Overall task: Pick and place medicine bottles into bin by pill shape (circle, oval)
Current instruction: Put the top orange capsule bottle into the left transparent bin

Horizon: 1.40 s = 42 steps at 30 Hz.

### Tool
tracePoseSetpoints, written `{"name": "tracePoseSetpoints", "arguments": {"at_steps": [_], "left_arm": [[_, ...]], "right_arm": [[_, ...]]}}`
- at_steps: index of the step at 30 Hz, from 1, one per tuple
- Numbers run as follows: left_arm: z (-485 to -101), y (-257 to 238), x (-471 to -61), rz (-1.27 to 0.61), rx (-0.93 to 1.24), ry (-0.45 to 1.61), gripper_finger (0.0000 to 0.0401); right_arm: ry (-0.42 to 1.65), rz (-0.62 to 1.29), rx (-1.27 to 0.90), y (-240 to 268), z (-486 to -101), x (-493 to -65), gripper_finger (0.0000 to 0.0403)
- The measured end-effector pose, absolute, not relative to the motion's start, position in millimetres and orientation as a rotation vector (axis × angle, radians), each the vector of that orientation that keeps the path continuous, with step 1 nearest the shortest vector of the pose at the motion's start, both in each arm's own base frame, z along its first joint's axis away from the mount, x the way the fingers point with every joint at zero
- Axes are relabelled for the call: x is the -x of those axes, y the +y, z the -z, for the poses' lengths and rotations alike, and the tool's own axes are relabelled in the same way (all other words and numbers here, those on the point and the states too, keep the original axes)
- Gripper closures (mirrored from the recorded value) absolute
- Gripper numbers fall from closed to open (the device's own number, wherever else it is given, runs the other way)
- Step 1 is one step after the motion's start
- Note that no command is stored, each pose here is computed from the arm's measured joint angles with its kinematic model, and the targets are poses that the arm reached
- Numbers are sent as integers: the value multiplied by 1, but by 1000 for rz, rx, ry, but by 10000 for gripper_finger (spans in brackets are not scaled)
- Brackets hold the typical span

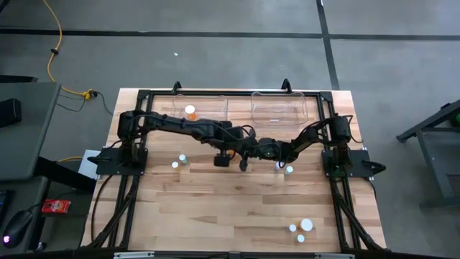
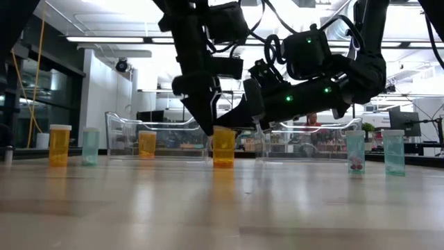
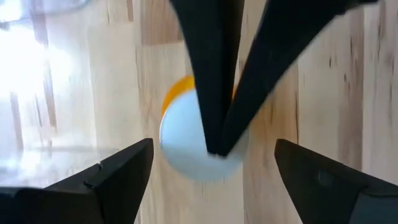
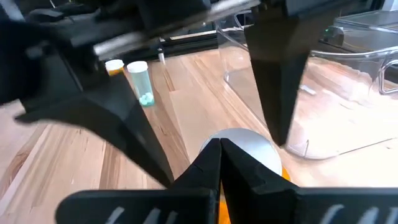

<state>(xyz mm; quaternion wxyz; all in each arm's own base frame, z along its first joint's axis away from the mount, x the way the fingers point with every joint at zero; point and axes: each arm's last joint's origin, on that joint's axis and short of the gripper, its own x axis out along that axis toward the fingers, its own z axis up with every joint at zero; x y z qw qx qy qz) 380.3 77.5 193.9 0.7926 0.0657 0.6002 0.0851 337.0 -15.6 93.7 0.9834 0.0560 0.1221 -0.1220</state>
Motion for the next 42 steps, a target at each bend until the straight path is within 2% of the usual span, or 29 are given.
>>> {"name": "tracePoseSetpoints", "arguments": {"at_steps": [6,15,22,27,30,33,36,40,42], "left_arm": [[-209,74,-372,-196,-123,1334,75],[-222,71,-362,-230,-83,1290,75],[-191,69,-353,-229,-77,1311,76],[-176,66,-337,-283,-89,1249,98],[-181,64,-329,-340,-120,1180,129],[-190,62,-326,-372,-140,1120,177],[-199,56,-328,-359,-163,1073,244],[-201,49,-328,-332,-186,1067,353],[-199,49,-328,-330,-186,1078,388]], "right_arm": [[245,240,-109,-15,-94,-337,403],[235,233,-108,-14,-94,-337,403],[236,232,-108,-14,-94,-337,403],[235,232,-108,-14,-94,-337,403],[236,231,-108,-14,-94,-337,403],[236,231,-108,-14,-94,-337,403],[234,231,-108,-14,-95,-337,403],[234,231,-108,-14,-95,-337,403],[234,232,-108,-14,-95,-337,403]]}}
